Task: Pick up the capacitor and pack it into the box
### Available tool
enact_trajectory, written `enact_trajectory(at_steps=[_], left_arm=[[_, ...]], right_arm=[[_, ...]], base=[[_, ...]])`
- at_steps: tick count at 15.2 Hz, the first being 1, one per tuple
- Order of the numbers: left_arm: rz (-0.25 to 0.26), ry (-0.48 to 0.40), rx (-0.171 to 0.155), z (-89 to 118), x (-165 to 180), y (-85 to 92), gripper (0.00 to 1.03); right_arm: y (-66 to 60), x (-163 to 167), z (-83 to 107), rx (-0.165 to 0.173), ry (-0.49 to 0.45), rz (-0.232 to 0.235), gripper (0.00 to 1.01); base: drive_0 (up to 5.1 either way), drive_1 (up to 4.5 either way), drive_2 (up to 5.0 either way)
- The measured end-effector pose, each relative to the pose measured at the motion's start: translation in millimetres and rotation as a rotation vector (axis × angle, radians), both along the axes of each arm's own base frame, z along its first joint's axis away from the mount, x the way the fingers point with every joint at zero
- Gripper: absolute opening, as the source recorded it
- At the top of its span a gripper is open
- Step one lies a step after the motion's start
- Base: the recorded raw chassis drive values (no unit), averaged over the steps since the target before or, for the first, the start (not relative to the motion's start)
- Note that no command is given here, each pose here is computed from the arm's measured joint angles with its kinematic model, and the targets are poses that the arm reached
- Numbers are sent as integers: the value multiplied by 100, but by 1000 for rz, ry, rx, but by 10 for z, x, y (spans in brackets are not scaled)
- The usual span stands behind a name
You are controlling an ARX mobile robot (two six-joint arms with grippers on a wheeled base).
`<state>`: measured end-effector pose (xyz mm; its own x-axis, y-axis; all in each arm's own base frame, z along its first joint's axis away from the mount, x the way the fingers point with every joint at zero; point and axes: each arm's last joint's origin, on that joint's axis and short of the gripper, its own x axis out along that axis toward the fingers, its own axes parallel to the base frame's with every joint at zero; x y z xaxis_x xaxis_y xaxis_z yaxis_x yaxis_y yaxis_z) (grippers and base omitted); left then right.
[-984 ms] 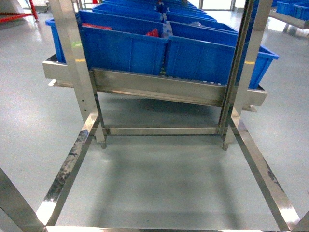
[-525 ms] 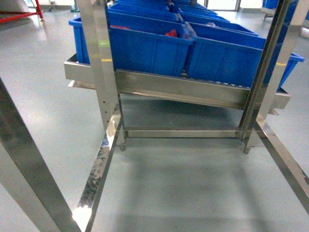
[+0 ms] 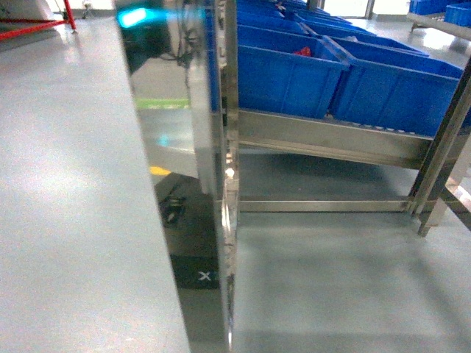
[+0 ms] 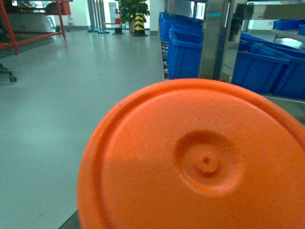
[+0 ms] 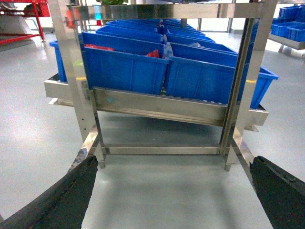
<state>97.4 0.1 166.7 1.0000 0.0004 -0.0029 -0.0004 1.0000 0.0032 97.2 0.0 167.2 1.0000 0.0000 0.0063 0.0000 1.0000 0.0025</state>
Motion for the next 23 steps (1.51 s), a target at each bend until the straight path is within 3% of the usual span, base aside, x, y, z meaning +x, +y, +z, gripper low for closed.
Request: enact_trajectory(at_steps=[23], left_arm=[[0, -2, 0, 1, 0, 0, 44]], right_arm=[[0, 0, -3, 0, 3, 0, 98]], base=[[-494, 242, 242]])
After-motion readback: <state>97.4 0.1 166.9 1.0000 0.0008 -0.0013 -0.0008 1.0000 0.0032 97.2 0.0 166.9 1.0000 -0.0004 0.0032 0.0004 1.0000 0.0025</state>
